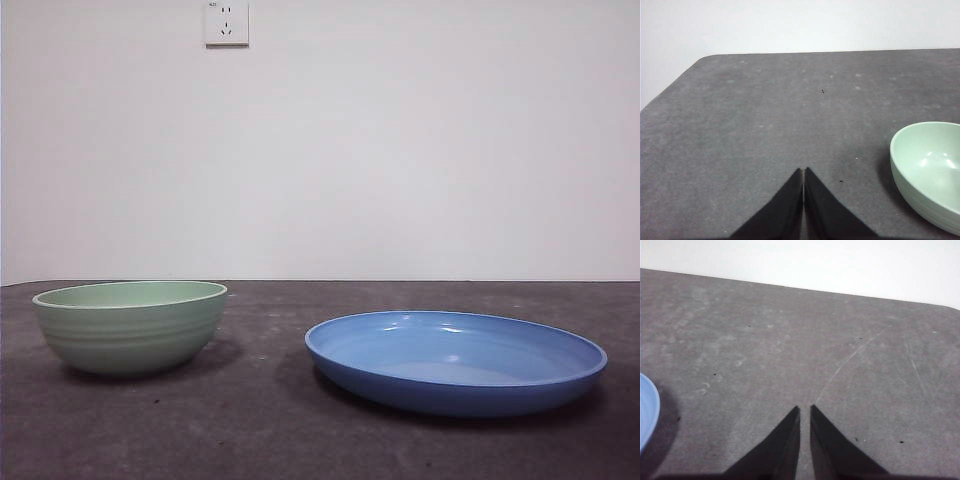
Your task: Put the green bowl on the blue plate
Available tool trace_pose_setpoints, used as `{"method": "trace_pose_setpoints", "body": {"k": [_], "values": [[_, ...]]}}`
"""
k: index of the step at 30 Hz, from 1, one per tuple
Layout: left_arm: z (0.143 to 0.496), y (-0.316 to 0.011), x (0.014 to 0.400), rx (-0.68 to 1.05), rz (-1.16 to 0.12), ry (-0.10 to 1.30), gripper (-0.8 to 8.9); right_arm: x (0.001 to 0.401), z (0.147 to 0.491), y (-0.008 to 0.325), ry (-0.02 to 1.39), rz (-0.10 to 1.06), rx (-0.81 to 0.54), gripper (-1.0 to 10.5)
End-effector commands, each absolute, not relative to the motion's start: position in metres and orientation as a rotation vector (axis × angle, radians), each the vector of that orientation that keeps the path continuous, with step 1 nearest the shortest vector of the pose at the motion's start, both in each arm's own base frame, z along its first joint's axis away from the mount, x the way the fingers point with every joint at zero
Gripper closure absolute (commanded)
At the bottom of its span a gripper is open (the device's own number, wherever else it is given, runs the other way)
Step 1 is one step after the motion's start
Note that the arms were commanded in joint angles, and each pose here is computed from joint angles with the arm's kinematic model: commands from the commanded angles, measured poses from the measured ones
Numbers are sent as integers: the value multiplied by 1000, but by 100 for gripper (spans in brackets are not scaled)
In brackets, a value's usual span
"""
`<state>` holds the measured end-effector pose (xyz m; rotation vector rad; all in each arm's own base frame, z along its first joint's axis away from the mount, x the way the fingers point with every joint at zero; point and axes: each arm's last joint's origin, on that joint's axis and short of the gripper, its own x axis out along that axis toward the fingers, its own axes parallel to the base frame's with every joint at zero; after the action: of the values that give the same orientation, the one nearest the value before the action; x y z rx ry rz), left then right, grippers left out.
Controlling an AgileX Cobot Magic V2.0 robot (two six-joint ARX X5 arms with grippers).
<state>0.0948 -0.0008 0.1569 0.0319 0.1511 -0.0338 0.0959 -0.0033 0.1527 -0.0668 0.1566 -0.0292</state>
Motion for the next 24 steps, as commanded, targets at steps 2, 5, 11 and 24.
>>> {"method": "trace_pose_setpoints", "body": {"k": [2, 5, 11, 24], "values": [[149, -1, 96, -29, -31, 178, 807, 96, 153, -3, 143, -31, -50, 915], [149, -1, 96, -86, -26, 179, 807, 96, 153, -3, 143, -31, -50, 915], [149, -1, 96, -114, -23, 179, 808, 96, 153, -3, 142, -24, -21, 915], [188, -4, 89, -288, -81, 108, 807, 91, 183, 1, 59, 85, 415, 939]]}}
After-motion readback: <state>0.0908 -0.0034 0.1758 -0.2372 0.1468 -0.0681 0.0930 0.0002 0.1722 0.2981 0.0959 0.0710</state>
